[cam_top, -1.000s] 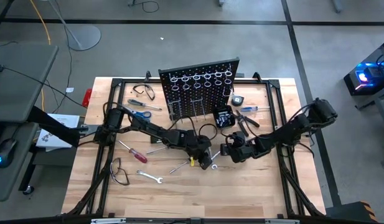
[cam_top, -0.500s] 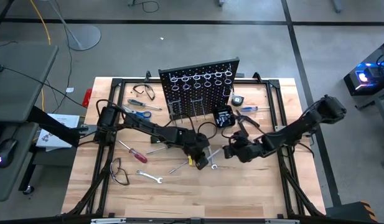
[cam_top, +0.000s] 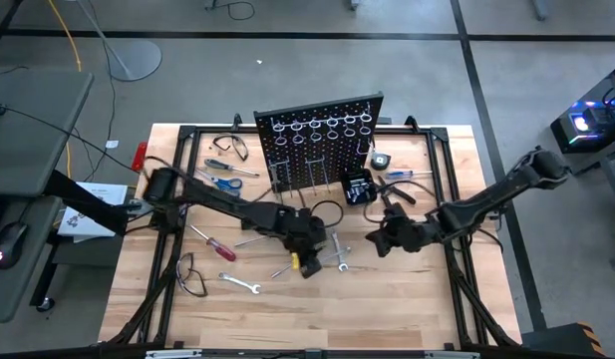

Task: Hang tools onto peg board
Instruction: Hang the silver wrench on the pegboard

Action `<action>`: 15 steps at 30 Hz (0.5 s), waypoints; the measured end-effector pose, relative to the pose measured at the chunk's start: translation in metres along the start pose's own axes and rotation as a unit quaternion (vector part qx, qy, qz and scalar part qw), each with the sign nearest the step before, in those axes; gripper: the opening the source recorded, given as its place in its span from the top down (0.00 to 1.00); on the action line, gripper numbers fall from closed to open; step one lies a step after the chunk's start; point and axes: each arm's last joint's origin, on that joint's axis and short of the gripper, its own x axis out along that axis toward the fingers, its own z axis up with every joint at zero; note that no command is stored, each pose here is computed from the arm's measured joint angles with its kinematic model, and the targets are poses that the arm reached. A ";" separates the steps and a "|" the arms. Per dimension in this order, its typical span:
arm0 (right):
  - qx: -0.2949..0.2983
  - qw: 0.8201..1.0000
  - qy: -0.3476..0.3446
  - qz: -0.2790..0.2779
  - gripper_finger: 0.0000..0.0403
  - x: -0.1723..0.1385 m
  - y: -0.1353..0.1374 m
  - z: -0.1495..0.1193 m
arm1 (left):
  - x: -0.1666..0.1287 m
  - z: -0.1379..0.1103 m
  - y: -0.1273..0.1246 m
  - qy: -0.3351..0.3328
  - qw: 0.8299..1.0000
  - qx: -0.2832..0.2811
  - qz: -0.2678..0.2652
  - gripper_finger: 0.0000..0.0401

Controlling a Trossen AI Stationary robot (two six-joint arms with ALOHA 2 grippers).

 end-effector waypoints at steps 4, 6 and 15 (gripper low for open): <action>-0.005 1.000 -0.016 -0.019 0.81 -0.017 -0.009 0.005 | -0.056 -0.018 -0.017 -0.038 0.996 0.037 0.072 1.00; -0.005 0.999 -0.026 -0.024 0.81 -0.023 -0.012 0.008 | -0.087 -0.031 -0.023 -0.073 0.993 0.032 0.083 1.00; 0.008 0.997 -0.078 -0.025 0.81 -0.030 -0.014 0.017 | -0.170 -0.114 -0.029 -0.227 0.974 0.004 0.027 1.00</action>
